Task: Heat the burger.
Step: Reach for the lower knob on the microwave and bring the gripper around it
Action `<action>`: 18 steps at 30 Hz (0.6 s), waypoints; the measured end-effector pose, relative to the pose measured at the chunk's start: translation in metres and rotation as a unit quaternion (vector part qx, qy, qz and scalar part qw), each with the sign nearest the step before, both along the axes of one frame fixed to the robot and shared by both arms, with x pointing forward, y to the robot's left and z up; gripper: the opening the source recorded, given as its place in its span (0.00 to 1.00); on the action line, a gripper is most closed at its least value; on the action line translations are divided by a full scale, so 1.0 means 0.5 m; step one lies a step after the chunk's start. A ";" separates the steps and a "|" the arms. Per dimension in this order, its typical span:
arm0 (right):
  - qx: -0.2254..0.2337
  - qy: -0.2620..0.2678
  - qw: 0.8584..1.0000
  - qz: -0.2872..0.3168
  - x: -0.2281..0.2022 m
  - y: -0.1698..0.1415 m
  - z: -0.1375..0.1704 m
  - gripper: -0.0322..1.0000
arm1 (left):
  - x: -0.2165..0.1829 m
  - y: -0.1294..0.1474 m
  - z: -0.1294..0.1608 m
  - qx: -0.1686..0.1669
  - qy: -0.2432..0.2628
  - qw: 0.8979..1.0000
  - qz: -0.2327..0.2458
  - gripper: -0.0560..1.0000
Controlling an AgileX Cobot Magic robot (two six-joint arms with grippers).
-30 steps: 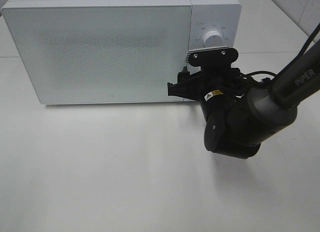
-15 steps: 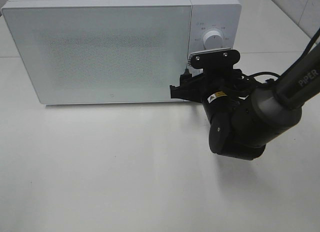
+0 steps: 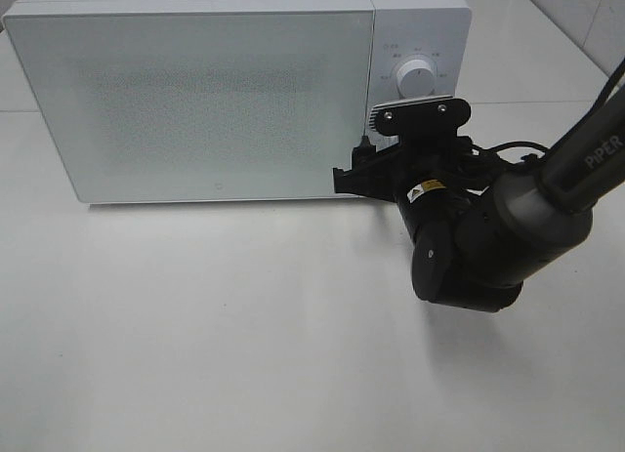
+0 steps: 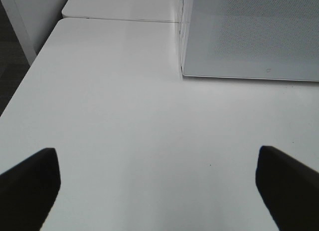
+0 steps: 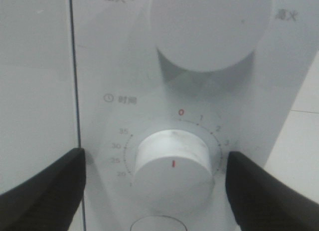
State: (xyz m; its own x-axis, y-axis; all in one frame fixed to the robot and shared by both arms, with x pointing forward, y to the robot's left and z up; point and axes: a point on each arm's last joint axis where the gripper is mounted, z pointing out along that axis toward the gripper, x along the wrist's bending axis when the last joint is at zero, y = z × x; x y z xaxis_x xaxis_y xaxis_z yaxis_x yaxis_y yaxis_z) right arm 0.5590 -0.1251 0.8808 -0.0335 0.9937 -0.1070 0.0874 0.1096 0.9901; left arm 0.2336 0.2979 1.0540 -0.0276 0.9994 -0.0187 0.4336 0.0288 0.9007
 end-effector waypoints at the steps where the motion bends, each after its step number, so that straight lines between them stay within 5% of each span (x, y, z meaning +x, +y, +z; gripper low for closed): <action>1: 0.001 0.000 1.000 -0.003 0.001 -0.003 0.001 0.76 | 0.000 0.000 0.000 0.000 0.000 1.000 0.000 0.99; 13: 0.003 0.001 1.000 -0.004 0.001 -0.008 0.006 0.74 | 0.000 0.000 0.000 0.000 0.000 1.000 0.000 0.99; 18: 0.005 0.001 1.000 -0.008 0.002 -0.011 0.006 0.60 | 0.000 0.000 0.000 0.000 0.000 1.000 0.000 0.99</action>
